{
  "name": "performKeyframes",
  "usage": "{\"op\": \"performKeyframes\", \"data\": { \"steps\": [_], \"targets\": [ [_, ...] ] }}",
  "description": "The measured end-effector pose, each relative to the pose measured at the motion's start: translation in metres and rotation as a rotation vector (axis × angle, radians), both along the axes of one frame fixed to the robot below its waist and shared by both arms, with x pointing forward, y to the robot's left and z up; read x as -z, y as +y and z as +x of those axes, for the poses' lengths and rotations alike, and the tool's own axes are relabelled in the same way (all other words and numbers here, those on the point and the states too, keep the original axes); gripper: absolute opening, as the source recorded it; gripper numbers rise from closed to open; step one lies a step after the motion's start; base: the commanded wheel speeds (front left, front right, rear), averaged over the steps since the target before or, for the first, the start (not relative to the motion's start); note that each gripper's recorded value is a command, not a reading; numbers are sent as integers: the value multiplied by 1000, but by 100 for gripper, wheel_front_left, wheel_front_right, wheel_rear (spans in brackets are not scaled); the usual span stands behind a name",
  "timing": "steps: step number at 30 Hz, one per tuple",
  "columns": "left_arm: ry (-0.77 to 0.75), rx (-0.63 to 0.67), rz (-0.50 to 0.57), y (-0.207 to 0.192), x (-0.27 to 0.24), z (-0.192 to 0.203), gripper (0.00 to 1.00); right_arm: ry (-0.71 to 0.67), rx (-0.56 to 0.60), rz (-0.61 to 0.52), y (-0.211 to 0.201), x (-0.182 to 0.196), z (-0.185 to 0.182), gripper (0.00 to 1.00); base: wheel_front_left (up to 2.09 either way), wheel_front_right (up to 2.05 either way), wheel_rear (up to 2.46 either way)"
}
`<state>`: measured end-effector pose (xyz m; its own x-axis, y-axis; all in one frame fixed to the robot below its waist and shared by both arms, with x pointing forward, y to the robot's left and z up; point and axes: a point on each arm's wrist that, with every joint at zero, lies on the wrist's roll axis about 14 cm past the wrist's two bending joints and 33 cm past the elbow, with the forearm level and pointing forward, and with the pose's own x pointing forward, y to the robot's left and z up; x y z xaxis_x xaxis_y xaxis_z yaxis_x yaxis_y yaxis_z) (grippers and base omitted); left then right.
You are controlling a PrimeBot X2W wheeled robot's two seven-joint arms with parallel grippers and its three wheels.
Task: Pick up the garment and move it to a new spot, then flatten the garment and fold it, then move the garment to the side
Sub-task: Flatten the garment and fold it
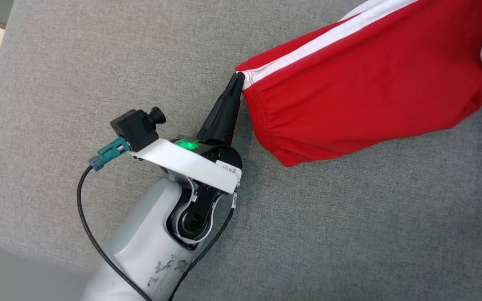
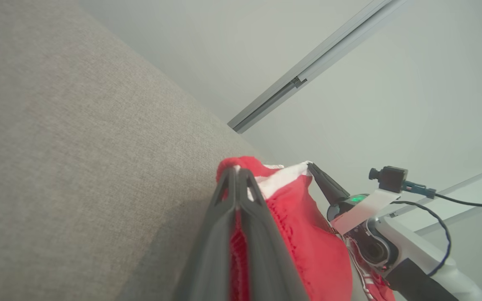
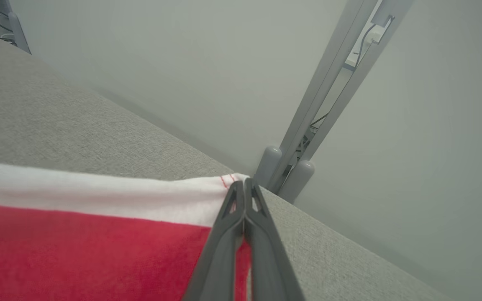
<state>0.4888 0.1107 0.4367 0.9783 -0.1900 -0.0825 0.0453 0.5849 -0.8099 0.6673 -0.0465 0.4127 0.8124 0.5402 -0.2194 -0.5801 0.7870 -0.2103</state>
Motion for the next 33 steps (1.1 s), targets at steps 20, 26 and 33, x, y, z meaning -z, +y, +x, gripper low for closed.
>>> {"op": "performKeyframes", "data": {
  "steps": [20, 26, 33],
  "targets": [
    [-118, -63, 334, 24, -27, -1, 100, -86, 8, 218, 9, -59, -45, 100, 0, 0, 0],
    [-196, -73, 467, 20, -50, -29, 100, -90, 73, 289, -7, -74, -91, 100, 0, 0, 0],
    [-242, -77, 531, 12, -67, -66, 100, -87, 135, 326, -27, -83, -132, 100, 0, 0, 0]
  ]
}}
